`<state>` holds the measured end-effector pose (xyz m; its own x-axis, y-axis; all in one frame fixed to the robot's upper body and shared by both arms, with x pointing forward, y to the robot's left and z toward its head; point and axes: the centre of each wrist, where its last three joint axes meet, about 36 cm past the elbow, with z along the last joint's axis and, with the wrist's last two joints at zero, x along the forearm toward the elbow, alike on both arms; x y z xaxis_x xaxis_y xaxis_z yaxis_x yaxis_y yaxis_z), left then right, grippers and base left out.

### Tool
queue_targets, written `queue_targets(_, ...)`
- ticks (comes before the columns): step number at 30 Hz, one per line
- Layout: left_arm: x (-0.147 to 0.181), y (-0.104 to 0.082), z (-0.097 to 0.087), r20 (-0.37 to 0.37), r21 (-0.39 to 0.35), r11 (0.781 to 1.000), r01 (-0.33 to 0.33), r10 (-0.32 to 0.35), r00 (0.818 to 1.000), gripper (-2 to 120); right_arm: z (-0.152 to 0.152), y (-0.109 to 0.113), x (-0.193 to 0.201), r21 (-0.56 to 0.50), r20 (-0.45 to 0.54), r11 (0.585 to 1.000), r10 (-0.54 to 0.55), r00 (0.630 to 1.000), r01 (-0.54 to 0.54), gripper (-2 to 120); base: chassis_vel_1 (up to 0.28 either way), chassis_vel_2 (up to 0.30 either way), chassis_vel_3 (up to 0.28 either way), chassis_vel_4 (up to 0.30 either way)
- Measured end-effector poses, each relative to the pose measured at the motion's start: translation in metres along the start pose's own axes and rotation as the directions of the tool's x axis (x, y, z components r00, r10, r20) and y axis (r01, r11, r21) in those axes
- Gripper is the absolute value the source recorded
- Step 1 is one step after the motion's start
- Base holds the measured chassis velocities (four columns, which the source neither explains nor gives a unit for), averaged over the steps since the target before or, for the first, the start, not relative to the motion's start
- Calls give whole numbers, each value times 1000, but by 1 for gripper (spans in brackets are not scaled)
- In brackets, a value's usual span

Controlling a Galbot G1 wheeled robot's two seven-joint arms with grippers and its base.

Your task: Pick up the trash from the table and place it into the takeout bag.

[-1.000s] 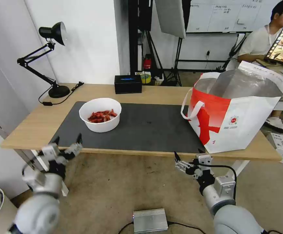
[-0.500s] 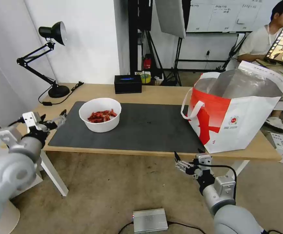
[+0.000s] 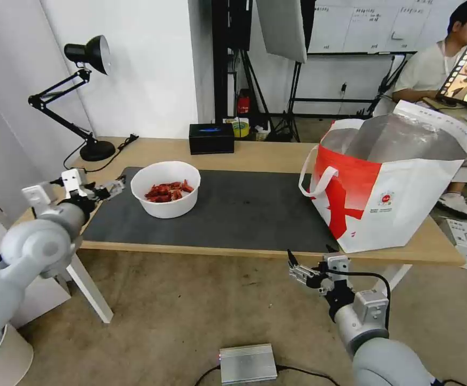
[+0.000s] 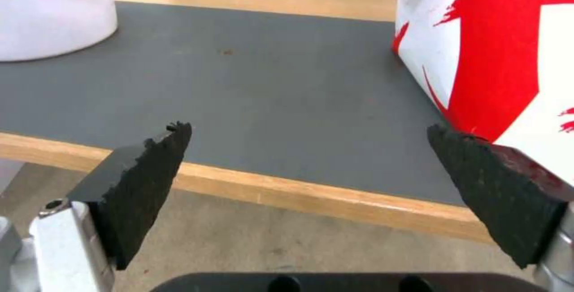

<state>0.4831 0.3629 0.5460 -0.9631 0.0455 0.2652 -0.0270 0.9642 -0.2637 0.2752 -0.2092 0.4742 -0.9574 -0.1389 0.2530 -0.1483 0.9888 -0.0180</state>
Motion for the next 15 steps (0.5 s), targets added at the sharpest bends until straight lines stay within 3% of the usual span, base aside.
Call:
queue_targets(9, -31, -15, 15, -29, 11, 1000, -9, 9, 1000, 100, 0, 0, 0, 0, 0, 1000, 0, 1000, 0, 100, 0, 0, 0, 0)
queue_targets(15, -48, -16, 20, -94, -18, 1000, 2, -4, 996, 100, 0, 0, 0, 0, 0, 1000, 0, 1000, 0, 100, 0, 0, 0, 0)
